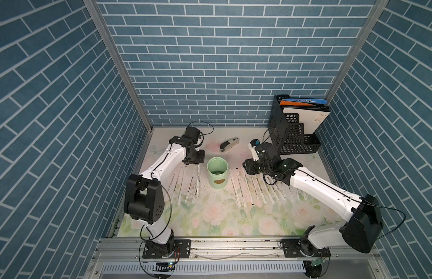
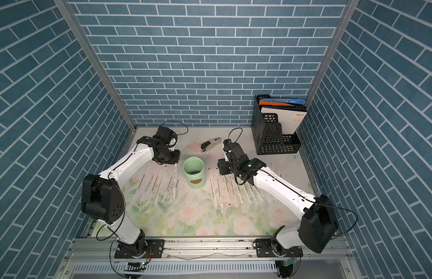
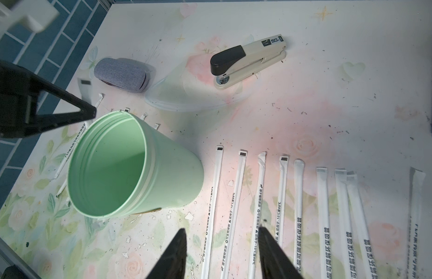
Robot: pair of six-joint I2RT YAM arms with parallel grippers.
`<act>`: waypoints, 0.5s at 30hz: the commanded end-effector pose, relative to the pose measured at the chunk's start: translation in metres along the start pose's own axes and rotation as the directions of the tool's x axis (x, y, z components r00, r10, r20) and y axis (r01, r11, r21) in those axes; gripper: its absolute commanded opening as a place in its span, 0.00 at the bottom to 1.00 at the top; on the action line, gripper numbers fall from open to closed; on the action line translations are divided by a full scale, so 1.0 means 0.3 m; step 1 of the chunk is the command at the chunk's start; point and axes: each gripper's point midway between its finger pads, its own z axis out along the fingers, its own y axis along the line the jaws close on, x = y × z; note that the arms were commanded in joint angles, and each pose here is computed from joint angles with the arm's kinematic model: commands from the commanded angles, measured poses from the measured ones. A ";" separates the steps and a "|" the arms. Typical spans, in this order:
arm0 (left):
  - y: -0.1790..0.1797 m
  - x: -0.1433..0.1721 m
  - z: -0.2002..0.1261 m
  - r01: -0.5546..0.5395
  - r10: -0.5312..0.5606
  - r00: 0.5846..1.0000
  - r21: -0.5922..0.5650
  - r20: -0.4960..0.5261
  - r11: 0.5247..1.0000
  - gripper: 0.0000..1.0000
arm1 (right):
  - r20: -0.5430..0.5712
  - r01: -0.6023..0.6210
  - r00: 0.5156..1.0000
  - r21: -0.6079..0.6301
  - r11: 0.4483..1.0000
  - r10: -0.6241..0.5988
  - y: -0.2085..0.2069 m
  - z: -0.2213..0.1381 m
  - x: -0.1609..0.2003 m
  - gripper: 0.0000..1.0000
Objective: Take the straws out of the storage container
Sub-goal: Place the straw at the center of the board.
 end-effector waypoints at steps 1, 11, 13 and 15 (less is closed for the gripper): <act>-0.030 0.023 0.061 -0.030 0.031 0.999 0.035 -0.030 0.999 0.00 | -0.010 0.025 1.000 0.022 0.999 -0.024 -0.020 0.013 0.010 0.48; -0.071 0.063 0.172 -0.050 0.058 0.992 0.069 -0.112 0.996 0.00 | -0.013 0.020 1.000 0.025 0.999 -0.020 -0.029 0.012 0.013 0.48; -0.074 0.068 0.183 -0.048 0.057 0.991 0.072 -0.119 0.996 0.00 | -0.013 0.019 1.000 0.027 0.999 -0.019 -0.032 0.012 0.012 0.48; -0.077 0.072 0.189 -0.045 0.054 0.991 0.076 -0.122 0.996 0.00 | -0.012 0.017 1.000 0.026 1.000 -0.016 -0.032 0.014 0.013 0.48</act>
